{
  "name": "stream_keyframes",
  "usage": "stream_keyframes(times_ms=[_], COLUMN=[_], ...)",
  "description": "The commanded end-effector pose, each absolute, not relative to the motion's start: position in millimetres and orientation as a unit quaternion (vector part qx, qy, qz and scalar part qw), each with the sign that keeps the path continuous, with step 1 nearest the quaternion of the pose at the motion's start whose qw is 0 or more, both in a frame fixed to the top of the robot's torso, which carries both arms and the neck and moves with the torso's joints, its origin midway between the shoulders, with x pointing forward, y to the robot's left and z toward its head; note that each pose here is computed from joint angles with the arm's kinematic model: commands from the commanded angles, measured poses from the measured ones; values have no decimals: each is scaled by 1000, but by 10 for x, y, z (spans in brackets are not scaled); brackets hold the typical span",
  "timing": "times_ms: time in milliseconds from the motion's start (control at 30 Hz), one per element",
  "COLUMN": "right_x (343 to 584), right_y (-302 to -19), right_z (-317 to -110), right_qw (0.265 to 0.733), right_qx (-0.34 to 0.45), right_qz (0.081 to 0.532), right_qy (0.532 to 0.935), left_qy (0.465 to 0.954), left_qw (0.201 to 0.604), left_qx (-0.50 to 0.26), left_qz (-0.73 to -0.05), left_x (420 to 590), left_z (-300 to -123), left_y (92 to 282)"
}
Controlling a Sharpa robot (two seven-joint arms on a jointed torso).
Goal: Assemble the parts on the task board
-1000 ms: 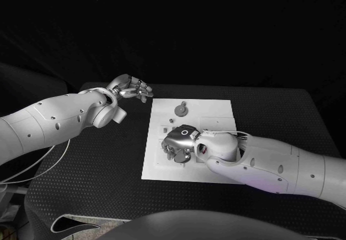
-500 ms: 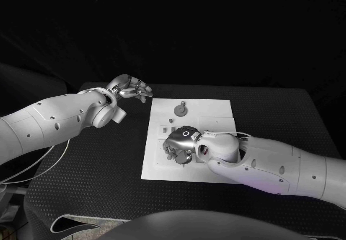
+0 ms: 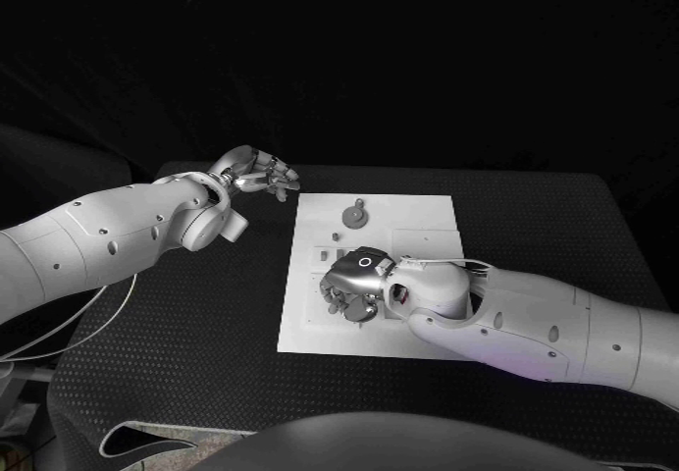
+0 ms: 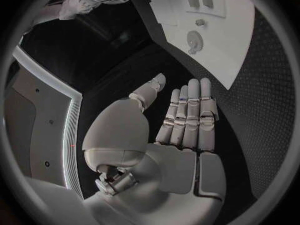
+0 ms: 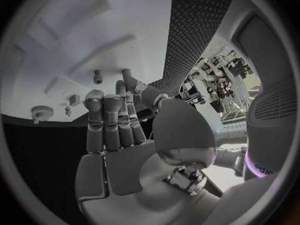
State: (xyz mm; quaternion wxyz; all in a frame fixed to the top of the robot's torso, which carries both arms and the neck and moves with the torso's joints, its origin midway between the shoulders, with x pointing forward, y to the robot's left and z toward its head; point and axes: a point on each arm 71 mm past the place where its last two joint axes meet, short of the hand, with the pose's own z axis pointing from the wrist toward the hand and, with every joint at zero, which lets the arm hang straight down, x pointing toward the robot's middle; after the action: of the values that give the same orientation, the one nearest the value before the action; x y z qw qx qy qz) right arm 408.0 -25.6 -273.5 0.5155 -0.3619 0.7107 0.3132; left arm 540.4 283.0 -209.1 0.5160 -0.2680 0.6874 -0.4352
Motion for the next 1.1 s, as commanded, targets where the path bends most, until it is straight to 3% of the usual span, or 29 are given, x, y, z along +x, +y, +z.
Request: stream_keyframes(times_ms=[33,833,1100], right_x=[4088,4116,4134], right_y=[-255,-275,-306], right_z=[-2767,-2854,-2820], right_qw=[507,495,514], right_qx=[-368,-345,-330], right_qz=[304,315,326], right_qy=[717,733,722], left_qy=[687,687,687], left_qw=[511,511,511], left_qx=[-267,-267,-267], left_qz=[-443,-442,-442], left_x=[5404,5406,5407], left_z=[-2081,-2082,-2083], left_y=[2803,2806,2808])
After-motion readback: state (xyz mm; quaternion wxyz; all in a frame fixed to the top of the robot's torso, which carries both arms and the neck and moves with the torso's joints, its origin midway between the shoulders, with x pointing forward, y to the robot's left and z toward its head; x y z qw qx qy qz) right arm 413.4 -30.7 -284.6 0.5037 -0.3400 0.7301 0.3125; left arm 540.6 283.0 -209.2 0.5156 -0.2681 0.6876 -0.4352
